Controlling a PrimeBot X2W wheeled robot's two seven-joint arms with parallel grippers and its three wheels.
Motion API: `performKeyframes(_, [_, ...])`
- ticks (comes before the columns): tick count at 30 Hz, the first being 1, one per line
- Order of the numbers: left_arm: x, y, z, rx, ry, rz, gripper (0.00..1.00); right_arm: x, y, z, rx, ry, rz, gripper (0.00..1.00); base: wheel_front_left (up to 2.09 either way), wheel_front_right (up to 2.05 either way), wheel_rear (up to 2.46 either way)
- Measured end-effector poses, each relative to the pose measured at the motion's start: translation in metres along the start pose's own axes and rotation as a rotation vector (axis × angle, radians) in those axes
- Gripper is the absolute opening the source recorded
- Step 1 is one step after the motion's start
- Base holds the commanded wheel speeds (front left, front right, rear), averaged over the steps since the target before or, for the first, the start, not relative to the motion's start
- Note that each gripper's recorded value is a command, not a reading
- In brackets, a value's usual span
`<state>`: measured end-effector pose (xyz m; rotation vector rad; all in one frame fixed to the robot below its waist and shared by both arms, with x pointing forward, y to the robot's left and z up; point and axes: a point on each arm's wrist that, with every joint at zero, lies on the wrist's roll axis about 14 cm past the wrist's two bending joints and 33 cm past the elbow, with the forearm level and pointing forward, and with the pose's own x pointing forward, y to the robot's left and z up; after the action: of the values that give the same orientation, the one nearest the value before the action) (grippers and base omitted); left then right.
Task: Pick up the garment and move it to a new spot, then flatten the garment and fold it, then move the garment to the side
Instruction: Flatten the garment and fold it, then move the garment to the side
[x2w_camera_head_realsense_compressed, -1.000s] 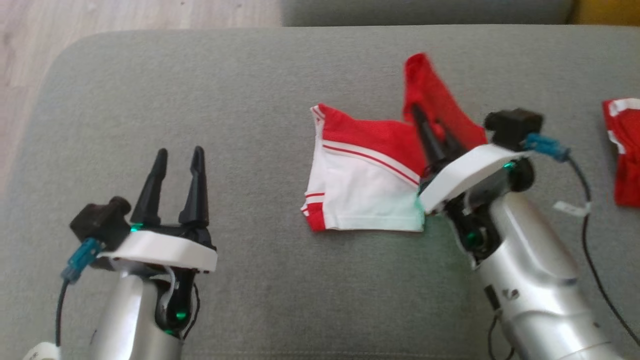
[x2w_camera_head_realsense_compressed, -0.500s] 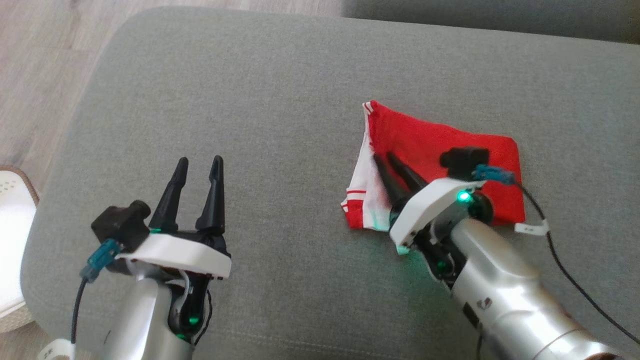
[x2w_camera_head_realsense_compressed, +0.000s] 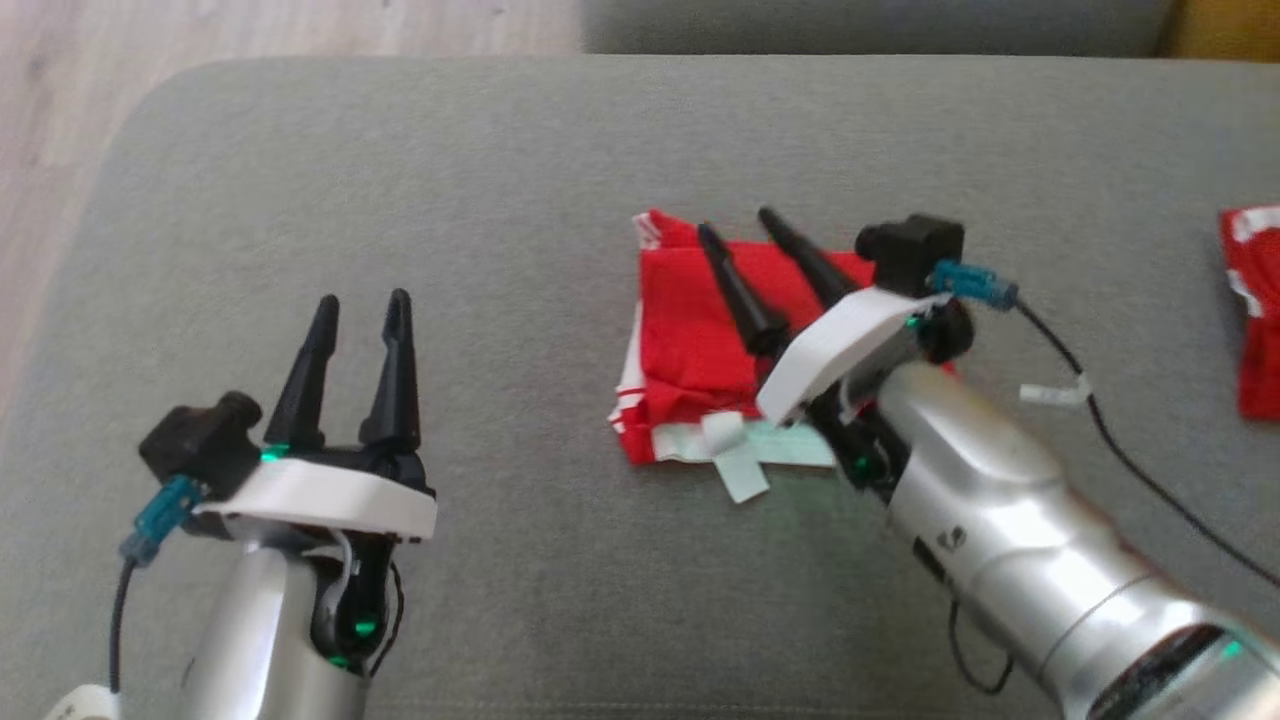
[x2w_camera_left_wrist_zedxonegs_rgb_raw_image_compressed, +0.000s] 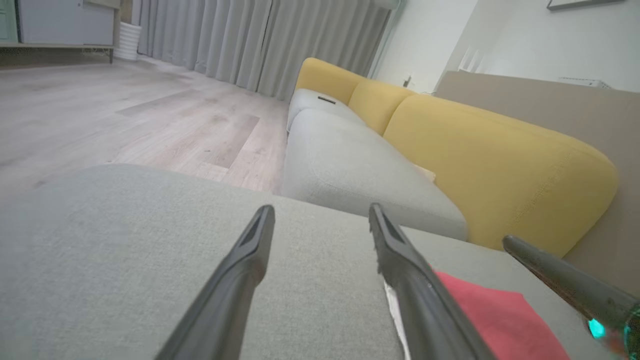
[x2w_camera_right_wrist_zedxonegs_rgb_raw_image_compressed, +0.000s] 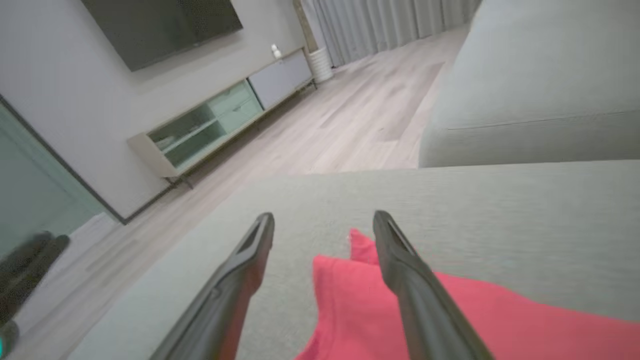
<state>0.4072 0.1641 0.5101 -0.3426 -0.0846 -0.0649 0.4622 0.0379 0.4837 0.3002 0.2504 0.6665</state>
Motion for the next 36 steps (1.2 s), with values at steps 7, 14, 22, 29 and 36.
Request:
performKeyframes(7, [0.017,-0.029,0.008,-0.009,-0.037,-0.085,1.0,-0.034,-0.079,0.062,-0.198,-0.139,-0.209,1.0,0.0,0.0,0.0])
performKeyframes(14, [0.027,-0.049,0.008,-0.007,-0.046,-0.146,1.0,-0.11,-0.142,0.059,-0.299,-0.187,-0.429,1.0,0.0,0.0,0.0])
performKeyframes(22, [0.033,-0.062,0.006,0.023,-0.052,-0.187,1.0,-0.148,-0.135,0.052,-0.342,-0.25,-0.527,1.0,0.0,0.0,0.0])
performKeyframes(29, [0.022,-0.059,-0.01,0.043,-0.004,-0.182,1.0,-0.166,-0.138,0.04,-0.332,-0.242,-0.572,1.0,0.0,0.0,0.0])
performKeyframes(36, [0.021,-0.056,-0.009,0.045,-0.006,-0.175,1.0,-0.162,-0.135,0.042,-0.322,-0.256,-0.561,1.0,0.0,0.0,0.0])
